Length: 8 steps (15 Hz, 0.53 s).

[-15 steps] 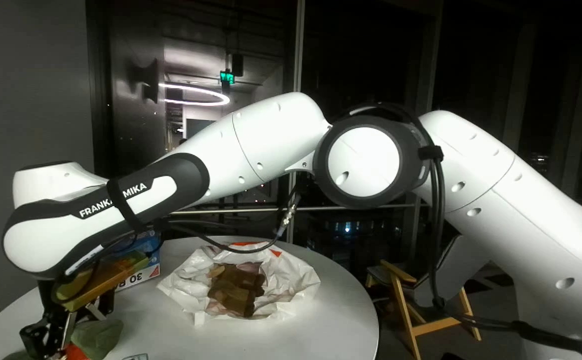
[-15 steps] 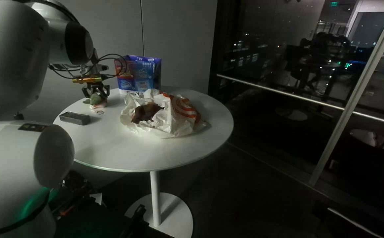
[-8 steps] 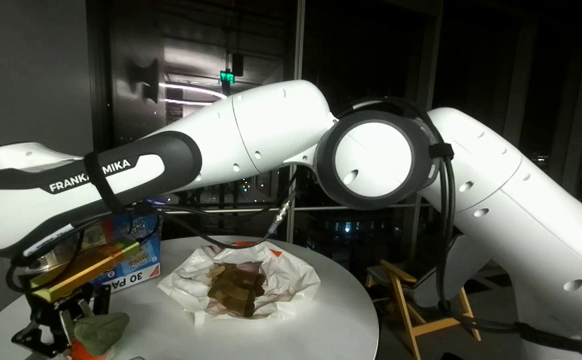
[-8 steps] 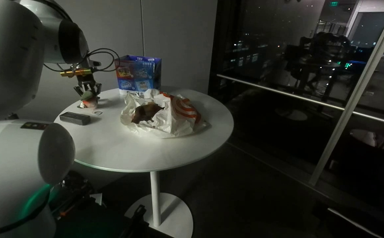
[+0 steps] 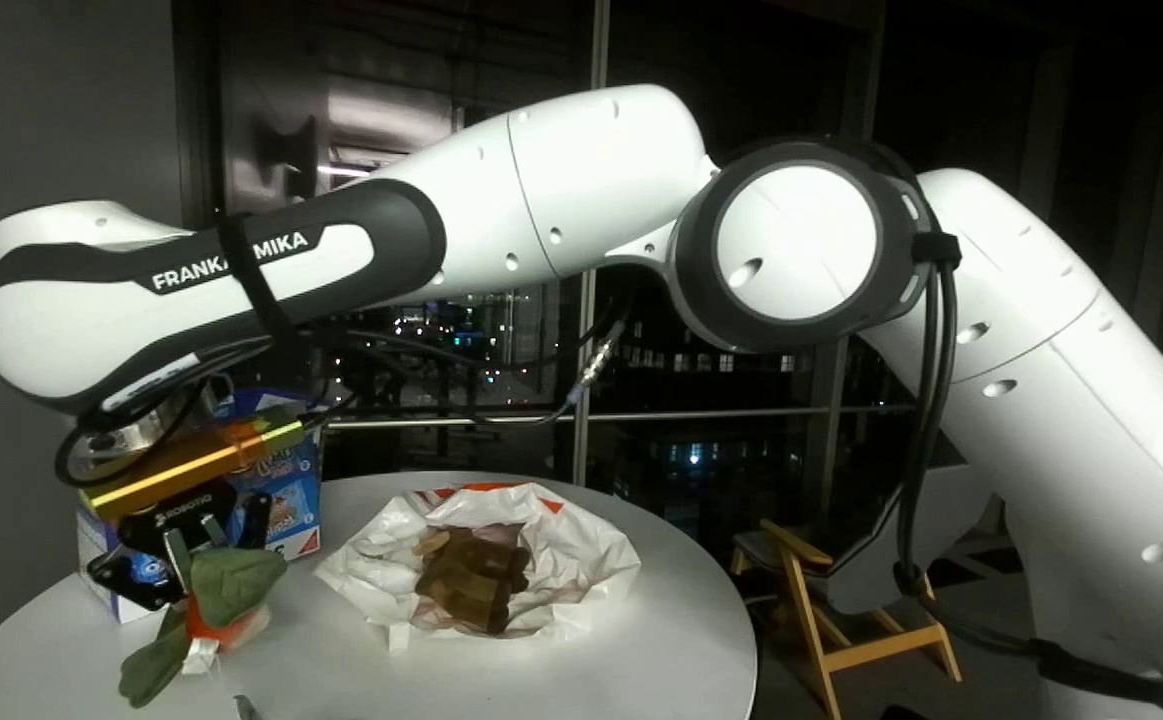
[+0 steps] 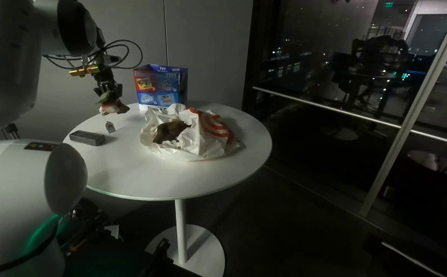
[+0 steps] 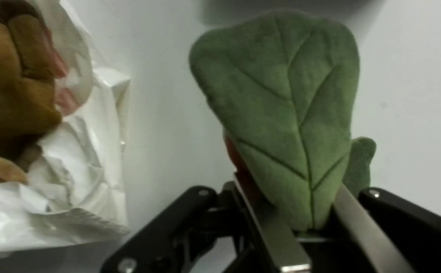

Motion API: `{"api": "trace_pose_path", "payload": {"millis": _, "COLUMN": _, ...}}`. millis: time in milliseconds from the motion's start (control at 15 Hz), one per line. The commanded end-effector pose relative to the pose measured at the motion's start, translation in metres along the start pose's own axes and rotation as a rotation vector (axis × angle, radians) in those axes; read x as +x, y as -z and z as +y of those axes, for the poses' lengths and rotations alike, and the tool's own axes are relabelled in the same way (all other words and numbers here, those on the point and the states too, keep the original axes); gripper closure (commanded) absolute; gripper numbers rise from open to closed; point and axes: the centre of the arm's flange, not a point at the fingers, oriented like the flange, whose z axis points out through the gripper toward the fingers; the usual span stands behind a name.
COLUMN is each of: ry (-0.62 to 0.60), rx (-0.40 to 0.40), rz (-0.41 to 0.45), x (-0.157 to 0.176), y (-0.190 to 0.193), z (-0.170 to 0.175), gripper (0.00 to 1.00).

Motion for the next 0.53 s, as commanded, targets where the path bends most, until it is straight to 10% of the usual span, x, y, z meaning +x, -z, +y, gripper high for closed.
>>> {"api": "trace_pose_path", "payload": {"millis": 0, "ry": -0.195, "rx": -0.040, "rz": 0.036, "x": -0.037, "y": 0.014, "z": 0.060, "gripper": 0.88}}
{"api": "trace_pose_path", "payload": {"millis": 467, "ry": -0.586, "rx": -0.103, "rz": 0.019, "x": -0.063, "y": -0.010, "z": 0.151, "gripper": 0.88}}
